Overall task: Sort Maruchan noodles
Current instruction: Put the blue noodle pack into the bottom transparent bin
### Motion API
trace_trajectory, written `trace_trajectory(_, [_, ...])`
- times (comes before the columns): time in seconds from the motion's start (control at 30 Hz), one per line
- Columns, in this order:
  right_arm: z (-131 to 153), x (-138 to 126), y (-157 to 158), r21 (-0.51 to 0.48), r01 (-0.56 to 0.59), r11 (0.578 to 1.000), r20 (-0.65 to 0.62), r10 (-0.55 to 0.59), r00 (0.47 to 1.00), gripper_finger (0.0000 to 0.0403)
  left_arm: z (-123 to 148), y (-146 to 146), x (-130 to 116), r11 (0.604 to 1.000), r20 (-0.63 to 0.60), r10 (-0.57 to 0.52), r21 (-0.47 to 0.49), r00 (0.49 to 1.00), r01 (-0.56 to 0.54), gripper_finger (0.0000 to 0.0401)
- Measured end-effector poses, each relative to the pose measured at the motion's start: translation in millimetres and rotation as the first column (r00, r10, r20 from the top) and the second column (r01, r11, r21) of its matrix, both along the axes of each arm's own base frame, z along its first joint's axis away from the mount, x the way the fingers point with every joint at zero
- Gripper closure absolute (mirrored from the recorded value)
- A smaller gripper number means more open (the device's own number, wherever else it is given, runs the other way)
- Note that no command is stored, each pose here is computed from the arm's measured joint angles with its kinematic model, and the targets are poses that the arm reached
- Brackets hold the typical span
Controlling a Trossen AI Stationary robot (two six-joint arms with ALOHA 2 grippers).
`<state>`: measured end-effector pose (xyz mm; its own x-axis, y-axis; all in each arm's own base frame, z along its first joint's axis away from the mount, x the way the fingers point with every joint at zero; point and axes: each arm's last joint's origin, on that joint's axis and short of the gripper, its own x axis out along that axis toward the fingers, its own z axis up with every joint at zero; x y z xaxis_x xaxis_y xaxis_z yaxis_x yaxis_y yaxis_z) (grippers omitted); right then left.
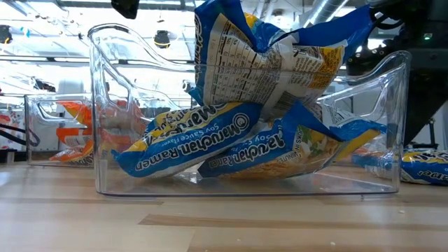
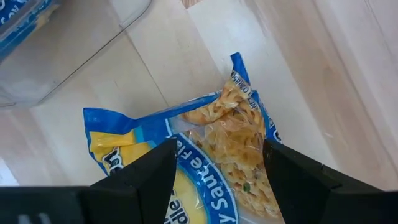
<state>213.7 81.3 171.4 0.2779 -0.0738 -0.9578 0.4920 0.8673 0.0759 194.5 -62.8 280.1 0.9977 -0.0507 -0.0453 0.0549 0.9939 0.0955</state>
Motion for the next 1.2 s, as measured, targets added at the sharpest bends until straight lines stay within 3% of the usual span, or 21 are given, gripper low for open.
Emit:
trace_trajectory(0.6, [0, 0, 0, 0.019, 0.023, 1.0, -0.004, -0.022, 1.0, 0.0143, 0, 0, 0, 0.999, 0.004, 0.015, 0.052, 1.0, -0.015, 0.0216])
trace_trajectory(1.0, [-28, 10, 6, -0.102, 0.026, 0.994, -0.084, -0.035, 0.996, 0.0144, 0, 1, 0, 1.0, 0.004, 0.02, 0.023, 1.0, -0.02, 0.0216])
trace_trajectory(1.1, [-29, 9, 7, -0.108, 0.034, 0.994, -0.085, -0.044, 0.995, 0.0161, 0, 1, 0, 1.0, 0.005, 0.022, 0.023, 1.0, -0.022, 0.0216])
trace_trajectory(1.2, [-29, 7, 6, -0.119, 0.065, 0.991, -0.087, -0.076, 0.993, 0.0217, 0, 1, 0, 0.999, 0.005, 0.022, 0.022, 1.0, -0.022, 0.0216])
